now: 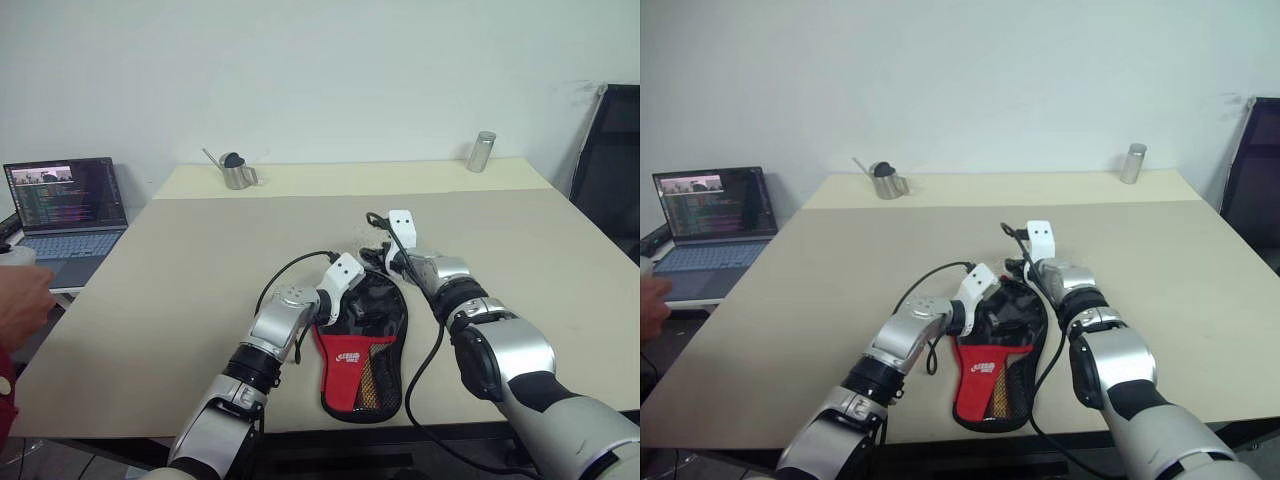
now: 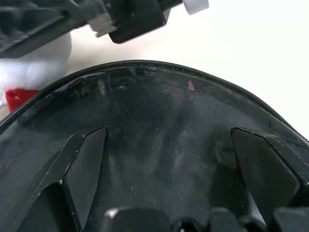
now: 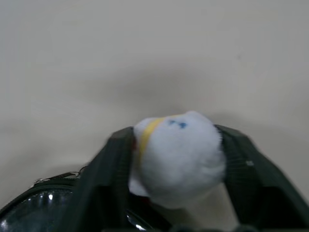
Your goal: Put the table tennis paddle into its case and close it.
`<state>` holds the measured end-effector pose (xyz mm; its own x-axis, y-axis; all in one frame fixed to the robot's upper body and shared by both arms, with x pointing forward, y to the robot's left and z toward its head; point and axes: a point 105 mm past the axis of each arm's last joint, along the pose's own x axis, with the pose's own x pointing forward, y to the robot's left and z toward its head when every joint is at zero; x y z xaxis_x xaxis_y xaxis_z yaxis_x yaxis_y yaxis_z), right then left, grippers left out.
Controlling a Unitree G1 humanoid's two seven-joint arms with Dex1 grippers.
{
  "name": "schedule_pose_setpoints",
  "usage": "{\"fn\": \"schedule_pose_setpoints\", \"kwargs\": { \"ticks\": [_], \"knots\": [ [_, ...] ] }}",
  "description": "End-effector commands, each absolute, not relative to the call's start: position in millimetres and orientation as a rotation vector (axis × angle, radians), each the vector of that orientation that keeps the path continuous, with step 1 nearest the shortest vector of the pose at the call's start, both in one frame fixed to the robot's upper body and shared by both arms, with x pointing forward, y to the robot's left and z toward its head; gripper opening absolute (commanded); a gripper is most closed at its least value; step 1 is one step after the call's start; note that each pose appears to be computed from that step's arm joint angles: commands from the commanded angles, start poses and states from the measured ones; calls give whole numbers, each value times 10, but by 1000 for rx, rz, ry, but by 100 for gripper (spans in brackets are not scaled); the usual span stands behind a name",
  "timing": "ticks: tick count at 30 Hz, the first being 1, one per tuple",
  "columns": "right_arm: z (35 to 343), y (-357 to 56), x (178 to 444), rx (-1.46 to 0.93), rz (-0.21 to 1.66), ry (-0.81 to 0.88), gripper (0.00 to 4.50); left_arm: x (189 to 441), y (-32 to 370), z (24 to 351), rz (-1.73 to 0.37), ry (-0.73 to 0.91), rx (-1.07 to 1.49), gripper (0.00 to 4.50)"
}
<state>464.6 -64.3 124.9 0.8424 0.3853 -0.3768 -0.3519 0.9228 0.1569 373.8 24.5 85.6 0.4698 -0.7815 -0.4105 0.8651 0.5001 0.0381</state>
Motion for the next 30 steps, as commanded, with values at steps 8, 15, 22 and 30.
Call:
{"fn": "schedule_pose_setpoints", "kwargs": {
  "ticks": [8, 15, 22, 30],
  "knots": [
    [1452, -769, 4730, 39, 350, 327, 10, 3739, 288, 596, -981, 484, 216, 450],
    [1637, -1181, 4811, -52, 252, 275, 8, 3757, 271, 576, -981, 488, 222, 450],
    [1595, -1426, 4777, -232, 272, 287, 7, 3796, 267, 572, -992, 491, 249, 450],
    [1589, -1797, 4539, -426, 364, 338, 7, 3808, 249, 557, -997, 495, 265, 450]
  ]
}}
